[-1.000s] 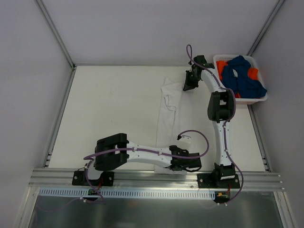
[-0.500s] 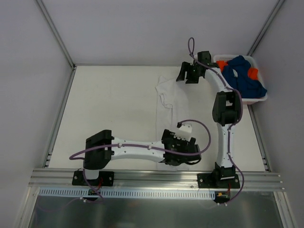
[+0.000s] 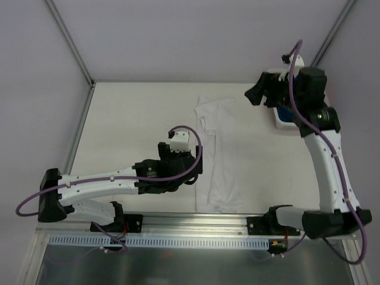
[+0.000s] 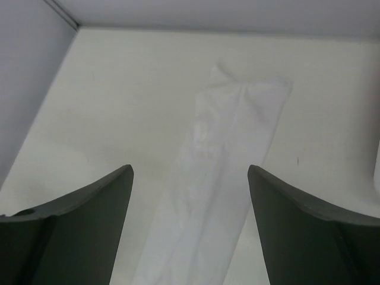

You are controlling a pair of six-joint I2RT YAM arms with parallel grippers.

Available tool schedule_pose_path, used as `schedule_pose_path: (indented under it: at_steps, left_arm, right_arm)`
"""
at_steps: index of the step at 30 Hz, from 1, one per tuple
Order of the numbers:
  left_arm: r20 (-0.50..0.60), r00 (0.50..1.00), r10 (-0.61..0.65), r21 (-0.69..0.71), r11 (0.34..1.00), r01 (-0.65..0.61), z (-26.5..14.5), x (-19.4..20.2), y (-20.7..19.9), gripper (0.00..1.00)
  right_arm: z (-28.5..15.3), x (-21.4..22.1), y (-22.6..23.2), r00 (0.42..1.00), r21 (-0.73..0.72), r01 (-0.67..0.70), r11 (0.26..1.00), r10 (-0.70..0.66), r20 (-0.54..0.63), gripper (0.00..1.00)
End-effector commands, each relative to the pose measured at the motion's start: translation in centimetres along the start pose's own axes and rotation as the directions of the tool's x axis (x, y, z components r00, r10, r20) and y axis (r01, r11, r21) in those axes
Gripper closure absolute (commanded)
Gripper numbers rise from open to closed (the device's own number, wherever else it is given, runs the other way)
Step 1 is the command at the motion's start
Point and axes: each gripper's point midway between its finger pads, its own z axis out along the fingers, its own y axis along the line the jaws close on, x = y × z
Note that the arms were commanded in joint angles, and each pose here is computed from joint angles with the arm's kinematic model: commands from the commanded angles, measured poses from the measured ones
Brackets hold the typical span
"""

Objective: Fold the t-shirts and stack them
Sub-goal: Fold the tshirt

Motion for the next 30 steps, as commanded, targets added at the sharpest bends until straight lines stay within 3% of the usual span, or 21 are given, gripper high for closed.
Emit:
schedule_pose_path:
  at_steps: [1, 3, 4, 7, 12, 16, 17, 23, 30]
  left_arm:
    - [-0.085, 0.996, -0.030, 0.106, 0.994, 0.039, -0.1, 4.7, 0.3, 0.01]
    - [-0.131, 0.991, -0.030, 0.169, 0.984, 0.052, -0.5, 7.1, 0.7, 0.01]
    - [-0.127, 0.990, -0.057, 0.213, 0.973, 0.084, -0.6, 7.1, -0.1, 0.01]
    - [-0.146, 0.986, -0.081, 0.351, 0.928, 0.128, -1.5, 8.7, -1.3, 0.01]
    - [-0.194, 0.977, -0.089, 0.411, 0.897, 0.163, -1.9, 12.2, -1.1, 0.01]
    - [-0.229, 0.965, -0.125, 0.508, 0.831, 0.228, -2.5, 14.3, -2.2, 0.01]
    - [-0.241, 0.958, -0.154, 0.554, 0.789, 0.266, -3.0, 14.2, -3.3, 0.01]
    - [-0.348, 0.931, -0.112, 0.543, 0.786, 0.297, -2.9, 19.0, -3.6, 0.01]
    - [-0.394, 0.913, -0.111, 0.563, 0.756, 0.335, -3.8, 20.6, -5.3, 0.01]
  right_arm:
    - [-1.3, 12.3, -2.8, 0.965, 0.150, -0.117, 0.982, 0.148, -0.215, 0.18]
    - [-3.7, 14.5, -2.0, 0.965, 0.165, -0.176, 0.971, 0.203, -0.167, 0.17]
    - [-3.8, 18.5, -2.6, 0.946, 0.197, -0.195, 0.961, 0.237, -0.222, 0.17]
    - [-5.8, 23.6, -2.8, 0.924, 0.252, -0.231, 0.940, 0.293, -0.246, 0.17]
    - [-8.8, 28.3, -2.8, 0.910, 0.299, -0.239, 0.924, 0.321, -0.263, 0.17]
    - [-10.4, 31.6, -2.9, 0.886, 0.318, -0.284, 0.904, 0.374, -0.272, 0.17]
    - [-10.6, 32.3, -2.9, 0.878, 0.328, -0.302, 0.895, 0.395, -0.271, 0.17]
    - [-12.3, 37.1, -3.4, 0.834, 0.377, -0.326, 0.867, 0.451, -0.318, 0.18]
    - [-13.2, 40.4, -3.2, 0.787, 0.402, -0.361, 0.842, 0.506, -0.352, 0.19]
